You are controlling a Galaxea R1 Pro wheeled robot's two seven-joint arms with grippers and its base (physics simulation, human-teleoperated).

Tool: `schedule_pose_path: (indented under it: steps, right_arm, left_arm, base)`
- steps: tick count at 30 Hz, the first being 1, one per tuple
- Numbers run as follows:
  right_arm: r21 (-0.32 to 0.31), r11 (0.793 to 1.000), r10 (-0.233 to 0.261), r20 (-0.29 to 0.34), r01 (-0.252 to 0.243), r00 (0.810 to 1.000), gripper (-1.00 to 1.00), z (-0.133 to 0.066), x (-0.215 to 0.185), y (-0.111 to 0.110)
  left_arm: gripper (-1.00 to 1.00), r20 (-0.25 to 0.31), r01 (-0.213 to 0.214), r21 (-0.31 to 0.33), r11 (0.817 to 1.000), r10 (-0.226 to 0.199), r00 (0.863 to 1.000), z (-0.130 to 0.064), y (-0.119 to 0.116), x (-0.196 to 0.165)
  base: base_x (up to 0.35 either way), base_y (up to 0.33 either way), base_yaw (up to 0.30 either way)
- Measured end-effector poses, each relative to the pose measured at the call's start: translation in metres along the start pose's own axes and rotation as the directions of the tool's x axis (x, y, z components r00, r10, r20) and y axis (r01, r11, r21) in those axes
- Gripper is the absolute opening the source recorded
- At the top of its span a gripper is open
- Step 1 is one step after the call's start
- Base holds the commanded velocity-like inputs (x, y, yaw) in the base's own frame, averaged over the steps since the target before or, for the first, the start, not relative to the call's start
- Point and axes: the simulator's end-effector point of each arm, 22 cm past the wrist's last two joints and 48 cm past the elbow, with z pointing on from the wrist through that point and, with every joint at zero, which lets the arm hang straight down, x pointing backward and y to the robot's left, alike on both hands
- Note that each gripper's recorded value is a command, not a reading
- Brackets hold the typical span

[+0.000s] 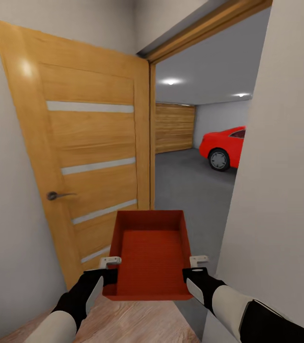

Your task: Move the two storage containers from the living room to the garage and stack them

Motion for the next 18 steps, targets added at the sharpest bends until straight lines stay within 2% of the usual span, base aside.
schedule_pose_path:
  steps: [8, 15, 18]
  right_arm:
    - [0.0, 1.0, 0.0, -0.001, 0.0, 1.0, -1.0, 0.0001, 0.0003, -0.0001]
    - [-0.001, 1.0, 0.0, 0.003, 0.0, 1.0, -1.0, 0.0002, -0.0013, 0.0002]
    - [-0.001, 1.0, 0.0, 0.003, 0.0, 1.0, -1.0, 0.0002, -0.0016, 0.0001]
  left_arm:
    - [-1.0, -0.001, 0.0, 0.0, 1.0, 0.0, 1.0, 0.0001, -0.0001, 0.0004]
    - [-1.0, 0.003, -0.001, 0.0, 1.0, 0.001, 1.0, -0.0001, 0.0001, -0.0014]
    - [-1.0, 0.004, -0.001, 0.0, 1.0, 0.001, 1.0, -0.0001, 0.0001, -0.0017]
  base:
    - [0.199, 0.192, -0.004]
    - [0.033, 0.023, -0.002]
    - [0.001, 0.001, -0.156]
